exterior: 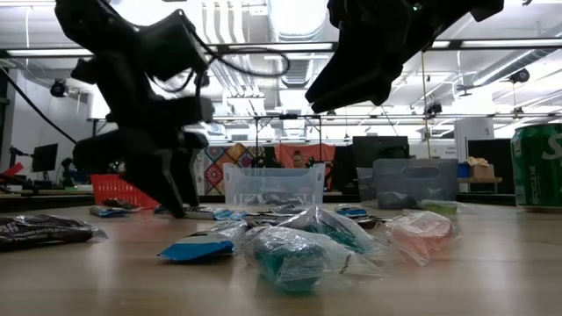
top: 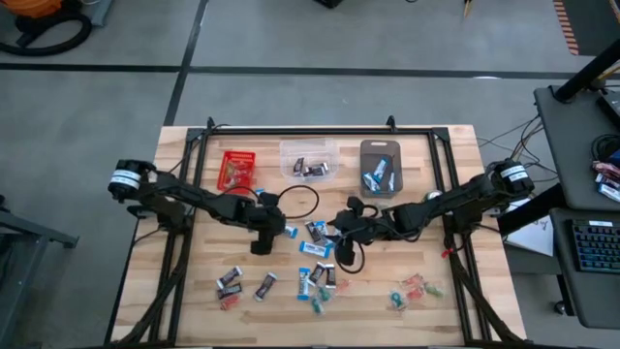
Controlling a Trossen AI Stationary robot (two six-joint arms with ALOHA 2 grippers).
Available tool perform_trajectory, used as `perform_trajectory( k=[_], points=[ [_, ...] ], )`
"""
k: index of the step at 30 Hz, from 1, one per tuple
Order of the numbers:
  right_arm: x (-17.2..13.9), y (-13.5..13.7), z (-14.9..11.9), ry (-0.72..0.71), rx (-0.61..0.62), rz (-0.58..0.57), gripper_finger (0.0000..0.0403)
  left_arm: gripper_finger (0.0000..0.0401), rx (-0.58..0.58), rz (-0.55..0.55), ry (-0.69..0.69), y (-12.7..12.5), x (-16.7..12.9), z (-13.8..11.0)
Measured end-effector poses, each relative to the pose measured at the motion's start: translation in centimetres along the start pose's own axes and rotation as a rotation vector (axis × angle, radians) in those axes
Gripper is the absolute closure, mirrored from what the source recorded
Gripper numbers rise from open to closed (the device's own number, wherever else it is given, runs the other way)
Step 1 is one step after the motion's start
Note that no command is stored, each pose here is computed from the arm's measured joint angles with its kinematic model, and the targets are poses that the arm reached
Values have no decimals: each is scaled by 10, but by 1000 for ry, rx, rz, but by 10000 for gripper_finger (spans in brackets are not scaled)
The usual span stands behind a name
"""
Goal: Sort candy
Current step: Put the white chocolate bar into the black bin
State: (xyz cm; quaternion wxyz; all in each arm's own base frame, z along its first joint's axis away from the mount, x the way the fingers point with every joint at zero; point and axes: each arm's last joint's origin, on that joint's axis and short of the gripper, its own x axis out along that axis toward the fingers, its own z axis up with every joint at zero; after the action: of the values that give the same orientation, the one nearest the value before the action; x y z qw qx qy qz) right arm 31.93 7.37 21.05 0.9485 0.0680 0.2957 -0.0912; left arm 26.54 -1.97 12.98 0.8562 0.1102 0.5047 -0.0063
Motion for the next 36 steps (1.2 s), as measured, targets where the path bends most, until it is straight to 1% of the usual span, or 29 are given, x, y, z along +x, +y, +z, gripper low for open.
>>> perform_trajectory(
  k=[4,7,9,15,18,25,29,33,34,36],
  points=[
    [-1,1,0,0,-4,4,225,233,-4,-4,21,0,9,-5],
    [-1,2,-1,0,-4,5,225,251,-2,-9,32,-1,13,-9],
    [-1,2,0,0,-4,5,225,273,-3,-14,30,-2,14,-10],
    [-1,2,-1,1,-5,5,225,363,-1,0,18,-1,10,-11],
    [-1,2,-1,1,-5,5,225,391,-3,10,9,1,7,-9],
    [2,2,-1,-11,-16,8,225,397,-18,2,-48,2,-11,-5],
    [15,7,-5,-40,-119,18,225,398,-84,-2,-197,5,-28,8],
    [35,12,-12,-88,-234,24,225,398,-155,-81,-351,7,-41,21],
    [40,13,-14,-103,-255,12,225,398,-166,-103,-377,6,-43,23],
    [47,13,-15,-144,-268,-56,225,398,-181,-120,-400,5,-44,26]
  ],
)
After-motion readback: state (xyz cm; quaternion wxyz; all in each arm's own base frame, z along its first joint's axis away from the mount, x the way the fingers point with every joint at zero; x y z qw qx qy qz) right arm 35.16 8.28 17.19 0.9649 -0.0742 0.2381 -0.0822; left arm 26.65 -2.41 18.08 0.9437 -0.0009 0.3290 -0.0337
